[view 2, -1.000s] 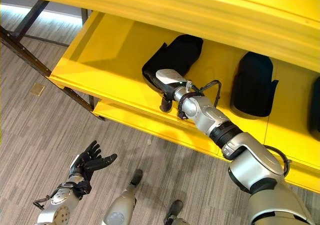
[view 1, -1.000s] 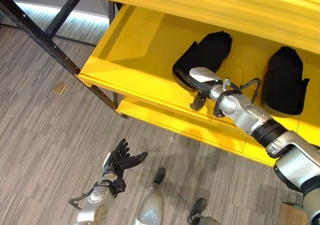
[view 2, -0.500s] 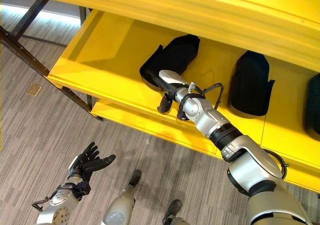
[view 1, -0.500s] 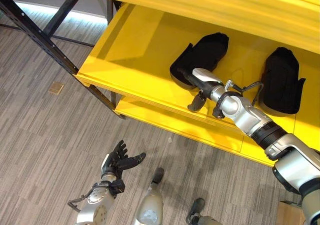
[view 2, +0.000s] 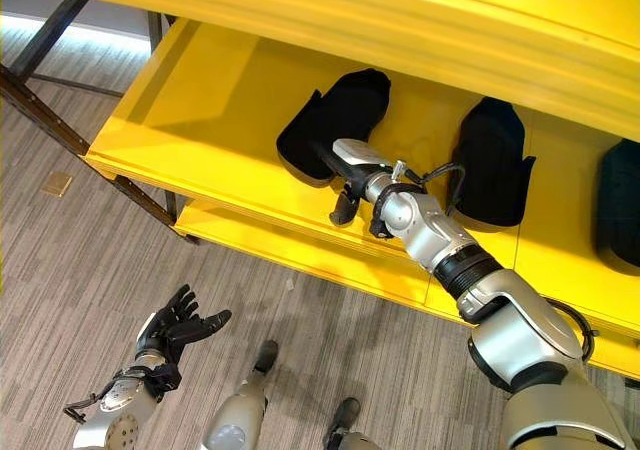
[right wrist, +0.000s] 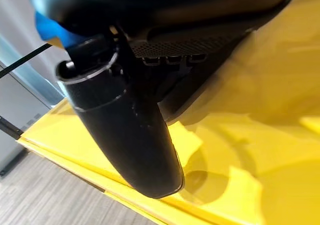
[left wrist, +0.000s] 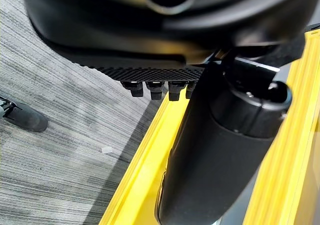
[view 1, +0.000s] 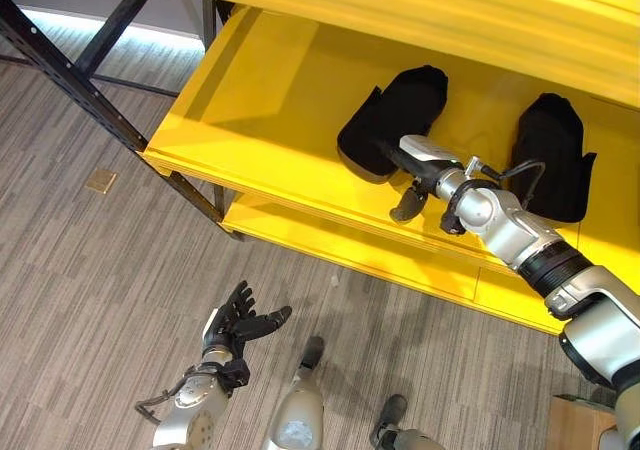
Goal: Move parts from the plastic box to the shelf.
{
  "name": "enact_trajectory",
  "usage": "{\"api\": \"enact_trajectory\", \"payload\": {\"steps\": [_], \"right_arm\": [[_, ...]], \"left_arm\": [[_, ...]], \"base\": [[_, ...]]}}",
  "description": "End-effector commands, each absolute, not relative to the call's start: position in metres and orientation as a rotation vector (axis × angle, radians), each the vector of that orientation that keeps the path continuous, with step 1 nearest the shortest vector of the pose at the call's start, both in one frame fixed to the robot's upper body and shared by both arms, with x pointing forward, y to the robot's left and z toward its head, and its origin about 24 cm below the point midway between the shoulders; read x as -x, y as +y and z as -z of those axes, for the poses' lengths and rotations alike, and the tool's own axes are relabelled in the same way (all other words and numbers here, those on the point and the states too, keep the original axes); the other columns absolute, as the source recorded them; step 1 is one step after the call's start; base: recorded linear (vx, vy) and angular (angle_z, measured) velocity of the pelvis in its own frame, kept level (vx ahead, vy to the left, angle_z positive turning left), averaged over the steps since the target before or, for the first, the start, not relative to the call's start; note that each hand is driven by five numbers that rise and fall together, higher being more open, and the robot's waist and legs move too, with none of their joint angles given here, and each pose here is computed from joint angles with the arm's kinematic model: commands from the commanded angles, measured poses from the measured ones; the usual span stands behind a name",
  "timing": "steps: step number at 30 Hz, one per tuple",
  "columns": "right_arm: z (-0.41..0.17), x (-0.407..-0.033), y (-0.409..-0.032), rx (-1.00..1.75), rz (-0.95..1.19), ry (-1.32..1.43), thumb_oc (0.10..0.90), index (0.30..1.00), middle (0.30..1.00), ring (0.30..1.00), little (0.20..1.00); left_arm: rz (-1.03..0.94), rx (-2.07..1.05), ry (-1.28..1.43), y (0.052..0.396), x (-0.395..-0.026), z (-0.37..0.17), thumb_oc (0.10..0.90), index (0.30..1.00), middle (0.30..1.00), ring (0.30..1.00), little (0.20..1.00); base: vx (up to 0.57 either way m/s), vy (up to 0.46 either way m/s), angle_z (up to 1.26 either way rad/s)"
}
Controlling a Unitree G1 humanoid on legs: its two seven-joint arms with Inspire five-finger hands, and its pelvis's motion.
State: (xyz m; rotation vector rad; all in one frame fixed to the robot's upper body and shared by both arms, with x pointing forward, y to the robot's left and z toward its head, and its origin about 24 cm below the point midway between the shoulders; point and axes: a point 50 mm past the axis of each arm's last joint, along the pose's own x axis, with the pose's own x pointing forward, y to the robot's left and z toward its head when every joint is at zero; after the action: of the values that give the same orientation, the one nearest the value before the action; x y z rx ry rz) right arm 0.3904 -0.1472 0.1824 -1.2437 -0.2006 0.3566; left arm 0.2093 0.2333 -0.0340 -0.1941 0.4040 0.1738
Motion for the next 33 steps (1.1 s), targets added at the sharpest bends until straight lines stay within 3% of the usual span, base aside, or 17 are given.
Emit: {"api": "enact_trajectory", "payload": {"steps": [1,33], "right_arm": [[-0.232,-0.386,-0.129,1.290,-0.346,-0.419,0.900,1.000,1.000,1.000,1.000],[-0.225,-0.384,-0.139,1.318,-0.365,-0.379,0.900,1.000,1.000,1.000,1.000]], "left_arm": [[-0.181,0.110,0.264,0.259,-0.216,0.004,0.900,1.000,1.000,1.000,1.000],[-0.202,0.112,0.269,0.264,-0.211,0.006,0.900,1.000,1.000,1.000,1.000]], "base": [[0.00,-0.021,-0.05],[0.00,-0.002,-0.01]]}}
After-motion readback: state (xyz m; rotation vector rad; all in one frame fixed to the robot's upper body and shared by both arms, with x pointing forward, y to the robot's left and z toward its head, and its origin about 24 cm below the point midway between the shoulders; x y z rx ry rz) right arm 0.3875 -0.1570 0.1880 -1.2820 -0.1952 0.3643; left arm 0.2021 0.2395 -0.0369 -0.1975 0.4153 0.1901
